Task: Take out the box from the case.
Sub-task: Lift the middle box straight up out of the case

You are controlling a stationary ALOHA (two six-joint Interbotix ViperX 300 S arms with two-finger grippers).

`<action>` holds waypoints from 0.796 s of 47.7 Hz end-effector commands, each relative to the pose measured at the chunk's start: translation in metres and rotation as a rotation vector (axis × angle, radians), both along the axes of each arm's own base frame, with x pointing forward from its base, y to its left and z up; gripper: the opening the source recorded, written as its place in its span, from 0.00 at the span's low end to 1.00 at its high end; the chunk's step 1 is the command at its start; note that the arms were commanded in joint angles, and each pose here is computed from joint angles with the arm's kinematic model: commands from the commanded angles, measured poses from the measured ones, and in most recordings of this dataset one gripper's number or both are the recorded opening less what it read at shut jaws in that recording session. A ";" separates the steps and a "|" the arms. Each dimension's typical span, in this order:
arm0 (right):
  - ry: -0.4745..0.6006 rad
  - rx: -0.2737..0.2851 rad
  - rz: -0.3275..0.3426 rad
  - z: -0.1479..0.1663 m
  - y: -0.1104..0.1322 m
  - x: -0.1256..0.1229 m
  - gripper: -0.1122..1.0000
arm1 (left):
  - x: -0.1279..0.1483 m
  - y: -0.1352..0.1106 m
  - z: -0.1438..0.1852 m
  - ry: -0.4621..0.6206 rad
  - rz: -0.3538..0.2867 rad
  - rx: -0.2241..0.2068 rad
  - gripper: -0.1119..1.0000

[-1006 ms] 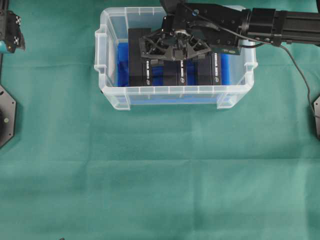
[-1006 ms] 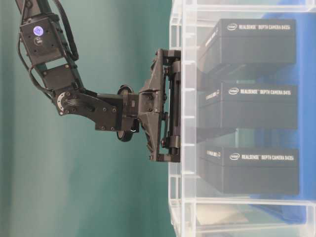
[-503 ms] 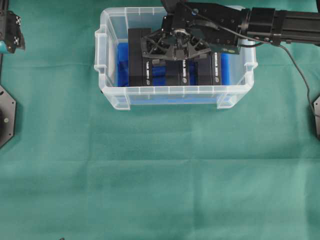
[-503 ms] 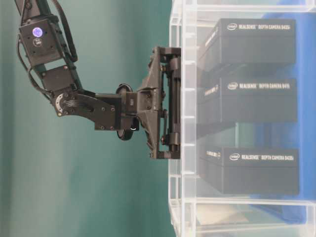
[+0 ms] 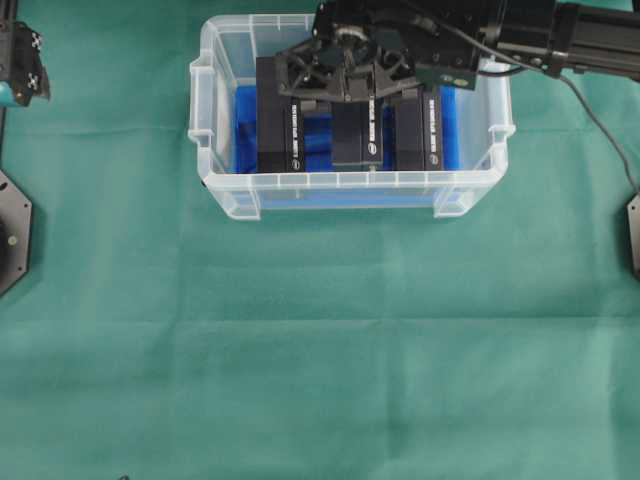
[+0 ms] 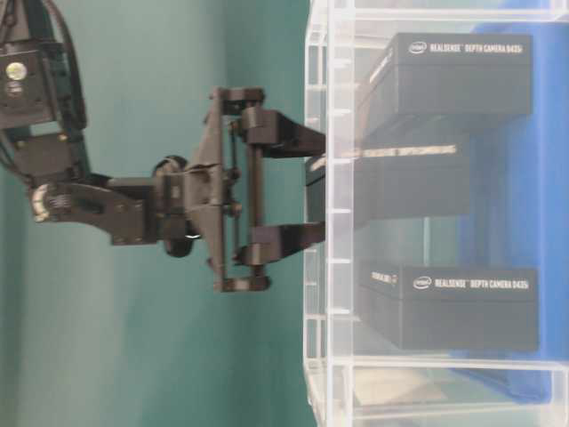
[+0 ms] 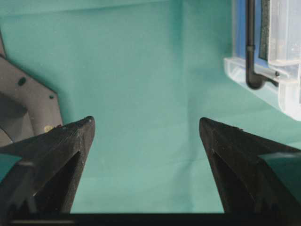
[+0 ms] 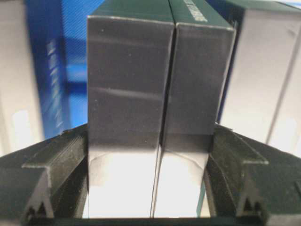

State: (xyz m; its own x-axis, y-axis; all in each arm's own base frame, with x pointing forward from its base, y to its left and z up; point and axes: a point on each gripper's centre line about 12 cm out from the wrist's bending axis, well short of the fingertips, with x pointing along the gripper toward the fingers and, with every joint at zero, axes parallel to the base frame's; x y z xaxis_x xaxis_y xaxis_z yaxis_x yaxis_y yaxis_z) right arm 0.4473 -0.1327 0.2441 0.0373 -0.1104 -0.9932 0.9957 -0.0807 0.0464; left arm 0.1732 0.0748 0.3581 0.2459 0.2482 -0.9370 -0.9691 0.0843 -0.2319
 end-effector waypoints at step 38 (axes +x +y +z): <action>-0.129 -0.029 -0.025 0.153 0.010 -0.026 0.70 | 0.000 0.001 0.007 -0.022 0.002 0.009 0.93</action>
